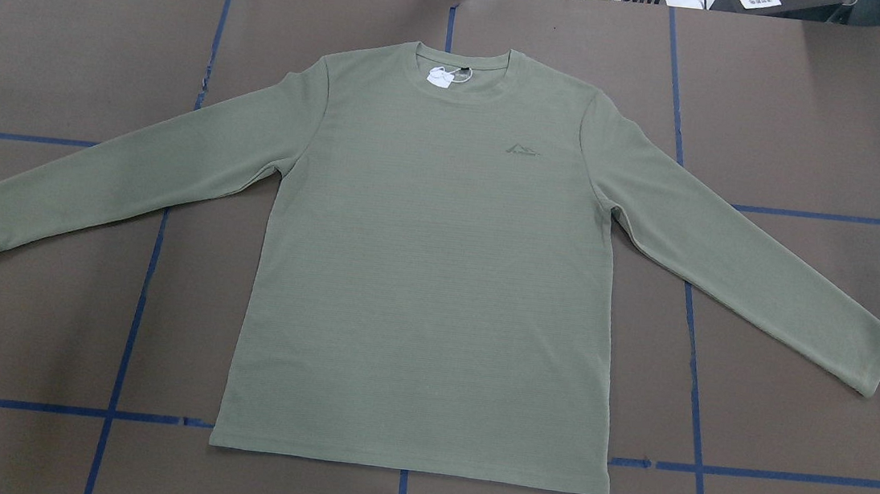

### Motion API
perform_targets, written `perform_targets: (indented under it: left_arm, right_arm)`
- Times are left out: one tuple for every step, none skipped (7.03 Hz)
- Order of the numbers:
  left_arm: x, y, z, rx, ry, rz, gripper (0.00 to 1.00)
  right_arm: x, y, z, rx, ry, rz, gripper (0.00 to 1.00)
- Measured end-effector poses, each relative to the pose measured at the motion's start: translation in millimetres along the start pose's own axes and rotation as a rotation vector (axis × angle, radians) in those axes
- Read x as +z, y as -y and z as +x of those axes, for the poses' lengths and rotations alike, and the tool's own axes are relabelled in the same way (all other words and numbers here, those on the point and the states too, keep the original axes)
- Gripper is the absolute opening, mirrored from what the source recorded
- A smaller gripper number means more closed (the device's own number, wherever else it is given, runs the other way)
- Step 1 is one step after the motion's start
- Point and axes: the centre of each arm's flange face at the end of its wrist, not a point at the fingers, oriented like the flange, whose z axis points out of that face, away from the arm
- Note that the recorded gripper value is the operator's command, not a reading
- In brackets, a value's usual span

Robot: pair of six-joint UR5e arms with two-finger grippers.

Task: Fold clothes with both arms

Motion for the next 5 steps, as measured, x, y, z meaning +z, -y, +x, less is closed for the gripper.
perform_targets:
  left_arm:
    - [0.0, 0.1, 0.1, 0.000, 0.000, 0.000, 1.00]
    - [0.1, 0.2, 0.2, 0.001, 0.000, 0.001, 1.00]
    - [0.0, 0.2, 0.3, 0.003, -0.001, 0.001, 1.00]
    - [-1.0, 0.3, 1.4, 0.006, -0.001, 0.004, 1.00]
    - [-4.5, 1.4, 4.9, 0.013, -0.001, 0.011, 1.00]
  right_arm:
    - [0.0, 0.1, -0.1, 0.000, 0.000, 0.000, 1.00]
    - [-0.1, 0.7, -0.6, -0.002, 0.000, 0.001, 1.00]
    - [-0.8, 1.6, -1.4, -0.003, 0.000, 0.003, 1.00]
    - [-2.4, 3.0, -2.8, -0.006, 0.000, 0.006, 1.00]
    - [-5.0, 4.6, -5.2, -0.011, 0.000, 0.012, 1.00]
